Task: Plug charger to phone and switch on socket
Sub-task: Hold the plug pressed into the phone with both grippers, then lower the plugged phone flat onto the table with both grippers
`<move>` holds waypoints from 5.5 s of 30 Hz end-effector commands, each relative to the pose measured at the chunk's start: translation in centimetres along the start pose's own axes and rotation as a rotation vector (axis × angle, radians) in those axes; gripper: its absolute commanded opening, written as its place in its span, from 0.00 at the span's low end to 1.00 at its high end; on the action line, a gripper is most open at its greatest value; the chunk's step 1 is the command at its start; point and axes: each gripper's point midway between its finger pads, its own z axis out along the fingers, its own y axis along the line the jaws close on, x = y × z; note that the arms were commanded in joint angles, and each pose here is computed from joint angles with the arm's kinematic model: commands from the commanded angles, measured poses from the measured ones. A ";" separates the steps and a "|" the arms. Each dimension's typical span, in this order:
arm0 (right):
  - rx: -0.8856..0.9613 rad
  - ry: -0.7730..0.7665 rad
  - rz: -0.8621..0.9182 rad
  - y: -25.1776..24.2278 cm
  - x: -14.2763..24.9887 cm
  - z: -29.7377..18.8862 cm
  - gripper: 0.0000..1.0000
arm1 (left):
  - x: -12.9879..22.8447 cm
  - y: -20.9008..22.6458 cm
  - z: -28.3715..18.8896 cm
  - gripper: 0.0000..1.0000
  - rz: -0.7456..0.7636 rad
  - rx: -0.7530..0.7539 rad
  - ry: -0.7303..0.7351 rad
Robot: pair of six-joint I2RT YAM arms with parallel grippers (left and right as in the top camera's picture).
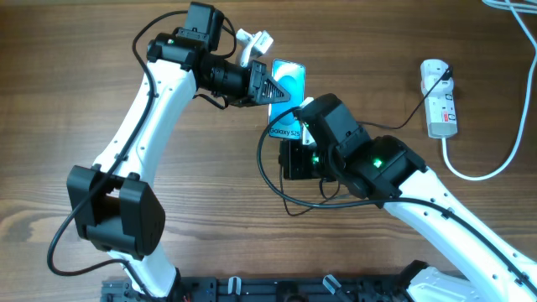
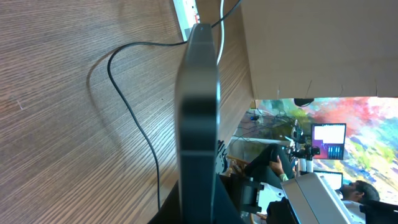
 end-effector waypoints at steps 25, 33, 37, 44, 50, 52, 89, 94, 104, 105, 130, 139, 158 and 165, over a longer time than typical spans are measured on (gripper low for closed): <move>-0.040 -0.062 0.002 1.0 -1.8 -0.8 0.05 | 0.1 -2.0 -0.8 0.04 0.070 0.043 -0.013; -0.031 -0.092 -0.006 1.1 -2.6 -1.3 0.05 | 0.3 -1.9 -0.8 0.04 0.072 0.042 -0.006; -0.024 -0.102 -0.005 0.8 -2.9 -1.4 0.05 | 0.4 -1.9 -0.8 0.04 0.061 0.043 -0.002; -0.031 -0.124 -0.053 1.1 -3.4 -1.4 0.04 | 0.9 -1.9 -0.8 0.04 0.028 0.041 0.014; -0.007 -0.174 -0.109 0.9 -4.4 -1.6 0.05 | 1.0 -1.9 -0.8 0.04 0.020 0.040 0.019; 0.011 -0.186 -0.107 0.6 -4.6 -1.6 0.04 | 1.1 -1.9 -0.8 0.04 0.016 0.040 0.021; 0.000 -0.251 -0.145 1.2 -5.6 -2.8 0.75 | 1.1 -1.0 -0.9 0.04 0.013 -0.003 0.019; 0.015 -0.241 -0.064 0.5 -4.4 -4.5 0.99 | 0.9 1.1 -1.4 0.04 0.000 -0.113 0.004; 0.183 -0.243 0.184 -4.4 -2.9 -6.5 1.00 | 2.1 4.2 -1.5 0.04 -0.079 -0.294 0.041; 0.187 -0.237 0.186 -4.5 -2.8 -6.4 1.00 | 2.2 4.5 -1.4 0.04 -0.092 -0.310 0.045; 0.222 -0.020 0.246 -5.3 -0.3 -1.8 1.00 | 1.9 14.3 2.9 0.04 -0.352 -0.587 0.080; 0.211 -0.002 0.245 -5.0 0.0 -1.7 1.00 | 1.0 13.8 5.4 0.04 -0.309 -0.430 0.099; 0.196 0.013 0.247 -4.8 0.3 -1.6 1.00 | 1.5 17.6 7.7 0.04 -0.317 -0.442 0.147; 0.196 0.014 0.247 -4.8 0.3 -1.6 1.00 | 1.7 19.7 8.4 0.05 -0.326 -0.470 0.153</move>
